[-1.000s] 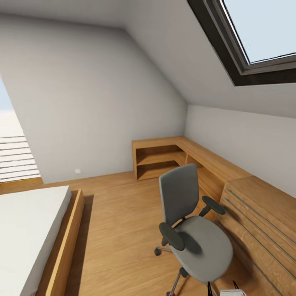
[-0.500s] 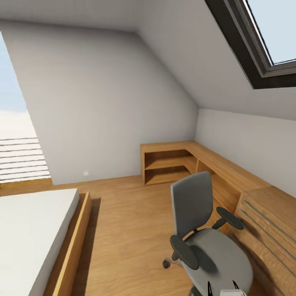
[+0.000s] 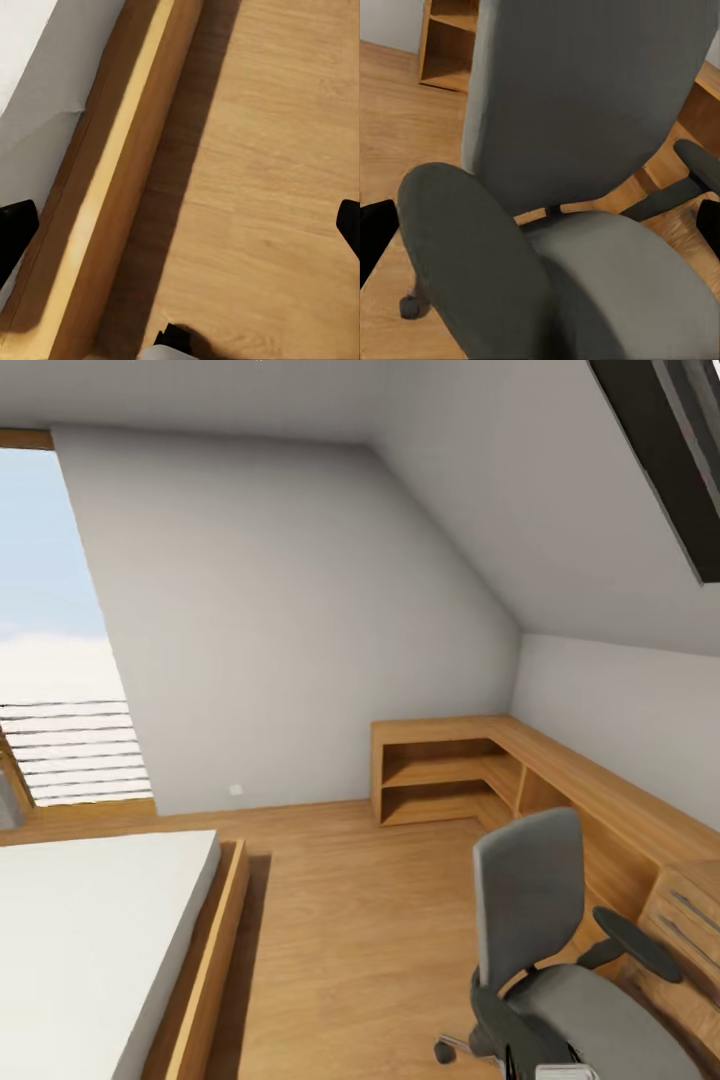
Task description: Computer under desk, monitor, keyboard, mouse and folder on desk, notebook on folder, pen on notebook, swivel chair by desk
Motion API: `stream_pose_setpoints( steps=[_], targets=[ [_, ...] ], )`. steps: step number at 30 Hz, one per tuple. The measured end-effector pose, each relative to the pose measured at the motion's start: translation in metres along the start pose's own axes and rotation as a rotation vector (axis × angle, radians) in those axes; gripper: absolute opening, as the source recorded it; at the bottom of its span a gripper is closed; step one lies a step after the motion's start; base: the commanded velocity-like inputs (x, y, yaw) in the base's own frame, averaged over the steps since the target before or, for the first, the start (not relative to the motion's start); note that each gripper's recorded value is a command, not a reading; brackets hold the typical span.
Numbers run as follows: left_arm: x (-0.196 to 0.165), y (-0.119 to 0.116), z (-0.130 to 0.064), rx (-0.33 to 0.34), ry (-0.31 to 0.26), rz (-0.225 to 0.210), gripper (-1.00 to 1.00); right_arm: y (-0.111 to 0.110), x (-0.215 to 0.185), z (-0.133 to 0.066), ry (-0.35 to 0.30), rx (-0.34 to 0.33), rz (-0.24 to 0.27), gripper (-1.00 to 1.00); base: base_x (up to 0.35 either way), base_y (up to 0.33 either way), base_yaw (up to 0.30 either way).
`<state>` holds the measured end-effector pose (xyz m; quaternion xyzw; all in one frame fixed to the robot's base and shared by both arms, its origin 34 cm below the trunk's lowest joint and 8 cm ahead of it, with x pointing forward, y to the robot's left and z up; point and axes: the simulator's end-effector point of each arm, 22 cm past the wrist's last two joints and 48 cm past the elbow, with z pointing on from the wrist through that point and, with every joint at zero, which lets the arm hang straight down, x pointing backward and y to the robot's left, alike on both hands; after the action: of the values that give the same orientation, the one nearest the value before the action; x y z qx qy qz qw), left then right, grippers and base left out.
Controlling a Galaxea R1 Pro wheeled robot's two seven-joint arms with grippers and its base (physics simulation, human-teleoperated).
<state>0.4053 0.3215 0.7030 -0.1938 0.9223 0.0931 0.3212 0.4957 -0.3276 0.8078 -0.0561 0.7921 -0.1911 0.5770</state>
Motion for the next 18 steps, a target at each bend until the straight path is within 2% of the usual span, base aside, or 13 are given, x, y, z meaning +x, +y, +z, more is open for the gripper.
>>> stream_pose_setpoints(
  steps=[5,18],
  targets=[
    [-0.003,-0.002,0.0,0.004,-0.007,-0.002,1.0,-0.001,-0.003,0.001,-0.006,0.003,0.002,1.0,0.115,0.201,0.139],
    [-0.01,-0.004,-0.002,0.01,-0.024,-0.006,1.0,-0.003,-0.011,0.002,-0.024,0.007,0.006,1.0,0.009,0.016,0.14]
  ],
)
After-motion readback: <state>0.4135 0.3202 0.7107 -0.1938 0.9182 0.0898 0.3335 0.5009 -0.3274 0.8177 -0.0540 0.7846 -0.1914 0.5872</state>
